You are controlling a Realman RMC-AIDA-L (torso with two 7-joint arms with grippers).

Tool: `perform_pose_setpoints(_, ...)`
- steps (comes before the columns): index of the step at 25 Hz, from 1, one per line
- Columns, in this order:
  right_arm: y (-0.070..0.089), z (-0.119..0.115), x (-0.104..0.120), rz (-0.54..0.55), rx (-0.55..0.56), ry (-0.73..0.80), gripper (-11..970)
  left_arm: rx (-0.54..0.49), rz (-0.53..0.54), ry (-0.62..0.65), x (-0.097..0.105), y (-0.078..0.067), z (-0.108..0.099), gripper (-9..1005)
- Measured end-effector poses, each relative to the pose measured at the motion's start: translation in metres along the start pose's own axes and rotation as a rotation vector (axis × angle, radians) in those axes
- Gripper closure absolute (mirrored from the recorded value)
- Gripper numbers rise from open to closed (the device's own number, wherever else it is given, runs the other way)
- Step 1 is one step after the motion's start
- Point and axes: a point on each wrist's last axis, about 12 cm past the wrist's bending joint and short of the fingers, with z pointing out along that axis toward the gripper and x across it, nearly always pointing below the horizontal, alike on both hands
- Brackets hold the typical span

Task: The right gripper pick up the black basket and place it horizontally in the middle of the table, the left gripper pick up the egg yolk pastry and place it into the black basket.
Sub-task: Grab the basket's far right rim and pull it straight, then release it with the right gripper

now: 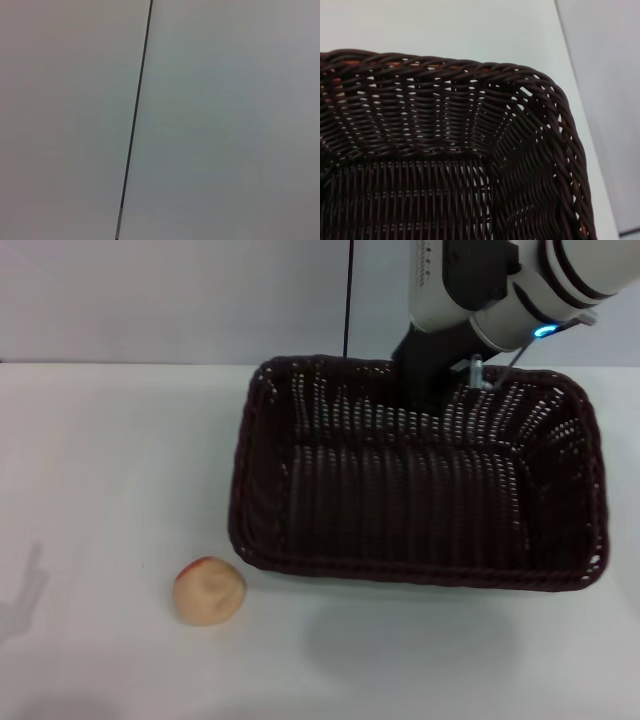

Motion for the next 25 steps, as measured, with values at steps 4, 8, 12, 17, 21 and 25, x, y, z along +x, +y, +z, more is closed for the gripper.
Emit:
perform_pose_setpoints(4, -0.001, 0.003, -0.006, -0.003, 0.008, -0.058, 815, 0.000, 0.001, -0.001, 0.000, 0.000, 0.000, 220)
perform_pose_setpoints(8, -0.001, 0.006, -0.010, -0.003, 0.010, -0.067, 808, 0.001, 0.000, -0.003, 0.000, 0.000, 0.002, 221)
perform_pose_setpoints(12, 0.001, 0.012, -0.013, -0.023, 0.006, -0.053, 801, 0.002, -0.001, -0.002, 0.001, 0.000, 0.003, 222)
perform_pose_setpoints(17, 0.005, 0.018, -0.018, -0.045, 0.001, -0.059, 791, 0.004, 0.000, -0.001, 0.001, -0.001, 0.004, 223)
perform_pose_setpoints(21, 0.008, 0.020, -0.019, -0.031, -0.002, -0.072, 784, 0.006, -0.001, -0.002, 0.001, -0.001, 0.005, 223)
perform_pose_setpoints(25, 0.008, 0.022, -0.013, 0.006, 0.013, -0.066, 777, 0.008, -0.005, -0.002, 0.001, -0.001, 0.005, 224)
